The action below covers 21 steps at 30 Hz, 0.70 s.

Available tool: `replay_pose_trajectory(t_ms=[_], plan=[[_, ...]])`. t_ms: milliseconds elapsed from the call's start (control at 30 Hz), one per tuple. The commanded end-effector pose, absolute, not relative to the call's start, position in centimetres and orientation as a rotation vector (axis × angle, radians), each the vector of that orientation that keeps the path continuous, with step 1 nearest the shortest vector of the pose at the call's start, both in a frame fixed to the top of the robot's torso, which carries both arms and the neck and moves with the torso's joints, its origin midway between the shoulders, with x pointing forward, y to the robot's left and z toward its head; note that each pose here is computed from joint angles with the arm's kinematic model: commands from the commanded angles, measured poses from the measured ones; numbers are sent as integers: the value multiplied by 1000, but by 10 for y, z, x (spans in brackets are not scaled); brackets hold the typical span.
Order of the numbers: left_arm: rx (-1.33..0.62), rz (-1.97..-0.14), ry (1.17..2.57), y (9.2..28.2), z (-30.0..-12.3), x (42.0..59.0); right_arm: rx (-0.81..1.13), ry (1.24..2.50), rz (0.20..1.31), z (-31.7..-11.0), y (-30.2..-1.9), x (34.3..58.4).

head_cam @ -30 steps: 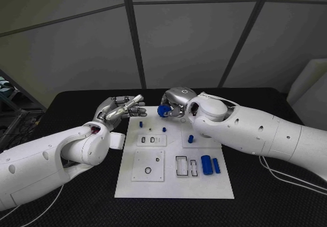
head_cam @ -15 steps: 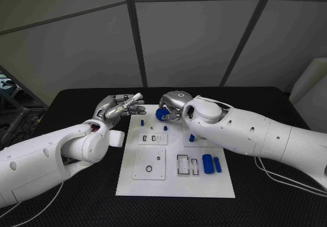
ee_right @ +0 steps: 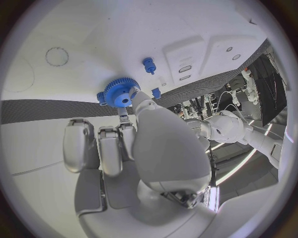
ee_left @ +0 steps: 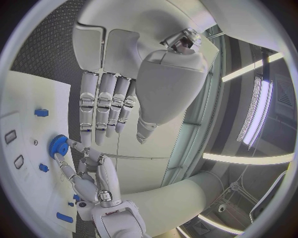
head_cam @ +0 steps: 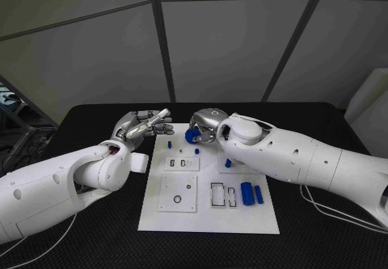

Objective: Assemble the parts on the task board

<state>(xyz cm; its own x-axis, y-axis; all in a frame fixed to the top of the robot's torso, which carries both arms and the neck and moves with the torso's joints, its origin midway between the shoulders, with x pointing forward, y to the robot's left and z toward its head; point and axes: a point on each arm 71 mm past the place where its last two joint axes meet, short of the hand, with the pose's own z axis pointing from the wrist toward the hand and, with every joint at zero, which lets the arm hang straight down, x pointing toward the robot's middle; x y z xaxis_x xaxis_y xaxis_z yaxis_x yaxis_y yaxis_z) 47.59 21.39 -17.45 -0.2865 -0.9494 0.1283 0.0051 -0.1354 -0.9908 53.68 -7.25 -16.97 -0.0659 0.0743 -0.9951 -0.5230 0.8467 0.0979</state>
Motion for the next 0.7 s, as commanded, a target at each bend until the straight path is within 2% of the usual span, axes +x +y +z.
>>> replay_pose_trajectory(t_ms=[33,700], plan=[[-1124,-1546,1336,213,-173,476,-375,1577,518,-170,-72,538],[-1129,-1538,1342,213,-173,476,-366,1665,525,-178,-78,542]])
